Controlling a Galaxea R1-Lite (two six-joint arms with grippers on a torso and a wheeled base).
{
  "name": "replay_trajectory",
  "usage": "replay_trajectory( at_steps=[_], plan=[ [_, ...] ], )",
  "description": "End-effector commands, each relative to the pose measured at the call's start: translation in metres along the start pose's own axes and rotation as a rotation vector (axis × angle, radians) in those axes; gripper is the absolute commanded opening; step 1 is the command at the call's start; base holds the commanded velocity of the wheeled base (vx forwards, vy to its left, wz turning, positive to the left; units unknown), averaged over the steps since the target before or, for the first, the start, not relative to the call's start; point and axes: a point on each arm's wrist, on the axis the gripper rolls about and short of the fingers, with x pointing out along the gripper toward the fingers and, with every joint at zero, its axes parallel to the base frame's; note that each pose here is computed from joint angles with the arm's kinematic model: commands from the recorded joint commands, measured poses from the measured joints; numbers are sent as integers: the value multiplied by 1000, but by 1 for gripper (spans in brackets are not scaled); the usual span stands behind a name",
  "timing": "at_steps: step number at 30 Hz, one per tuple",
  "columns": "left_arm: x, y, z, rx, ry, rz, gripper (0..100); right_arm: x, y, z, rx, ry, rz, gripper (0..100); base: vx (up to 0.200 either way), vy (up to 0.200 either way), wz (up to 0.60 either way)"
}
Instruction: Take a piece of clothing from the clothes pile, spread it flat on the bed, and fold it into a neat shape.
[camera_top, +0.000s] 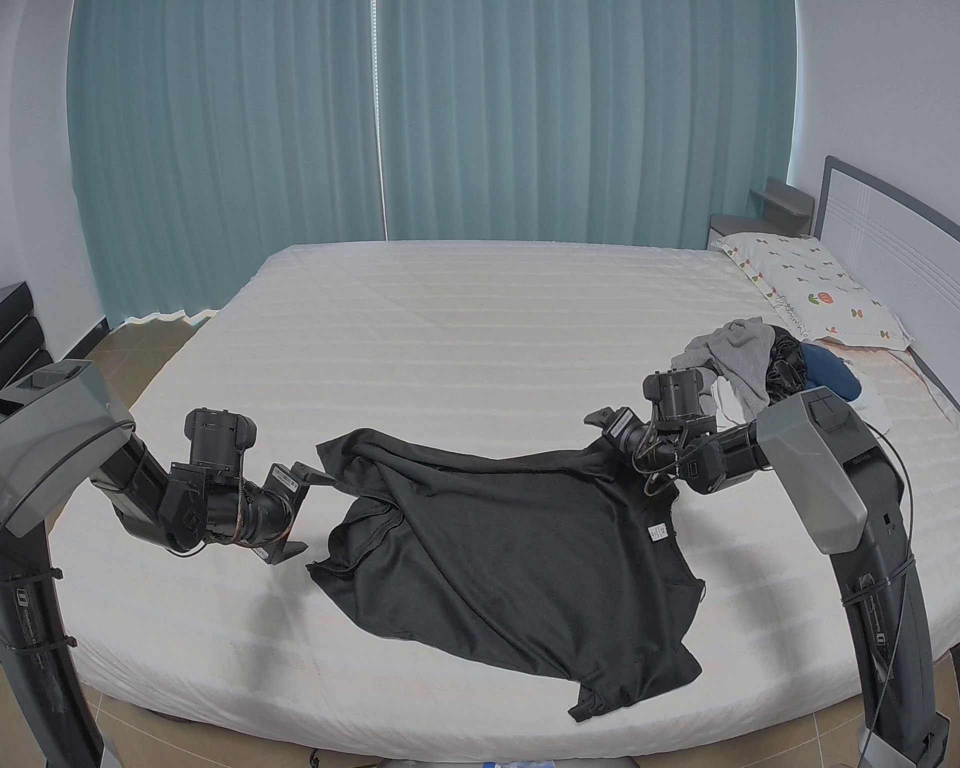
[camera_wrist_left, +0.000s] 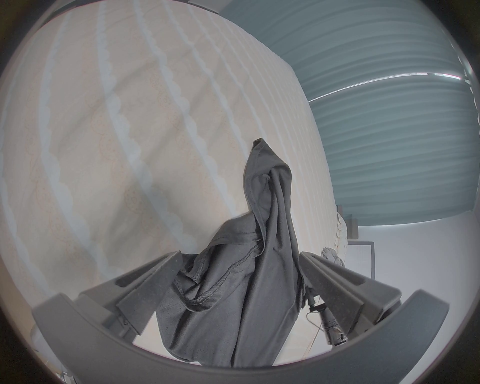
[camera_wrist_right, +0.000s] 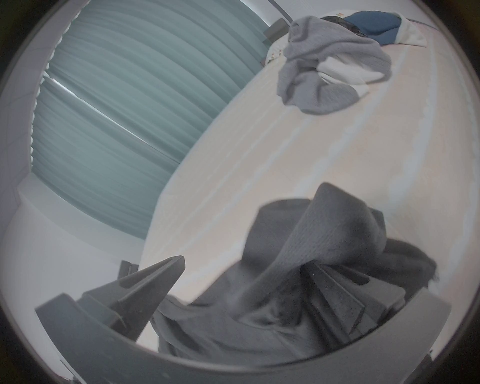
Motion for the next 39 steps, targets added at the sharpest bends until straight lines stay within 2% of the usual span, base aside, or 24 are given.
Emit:
replay_trajectory(
  at_steps=[1,2,3,5,15,16,18,19,24,30,38,39],
  plan=[
    [0,1,0,-2,1,2,100,18,-6,12,36,-95,76,100,0,0,0],
    [0,1,0,-2,1,2,100,17,-3,16,34,-116,102,100,0,0,0],
    [0,1,0,-3,0,4,100,16,0,25,29,-174,170,100,0,0,0],
    [0,1,-1,-2,2,3,100,14,2,33,19,-226,226,100,0,0,0],
    [0,2,-1,-4,-1,6,100,7,-22,67,-17,-279,148,100,0,0,0],
    [-1,2,-1,-5,0,7,100,2,-28,71,-23,-263,109,100,0,0,0],
    [-1,2,-1,-5,0,7,100,-1,-31,71,-27,-255,93,100,0,0,0],
    [-1,3,-1,-5,0,9,100,-9,-39,69,-57,-221,63,100,0,0,0],
    [-1,3,-1,-4,0,9,100,-21,-57,60,-165,-122,43,100,0,0,0],
    [-1,3,-1,-4,0,9,100,-20,-73,44,-261,-72,33,100,0,0,0],
    [-1,3,-1,-4,0,9,100,-10,-82,26,-279,-31,16,100,0,0,0],
    [-1,3,-1,-4,0,9,100,-8,-84,25,-284,-30,13,0,0,0,0]
  ],
)
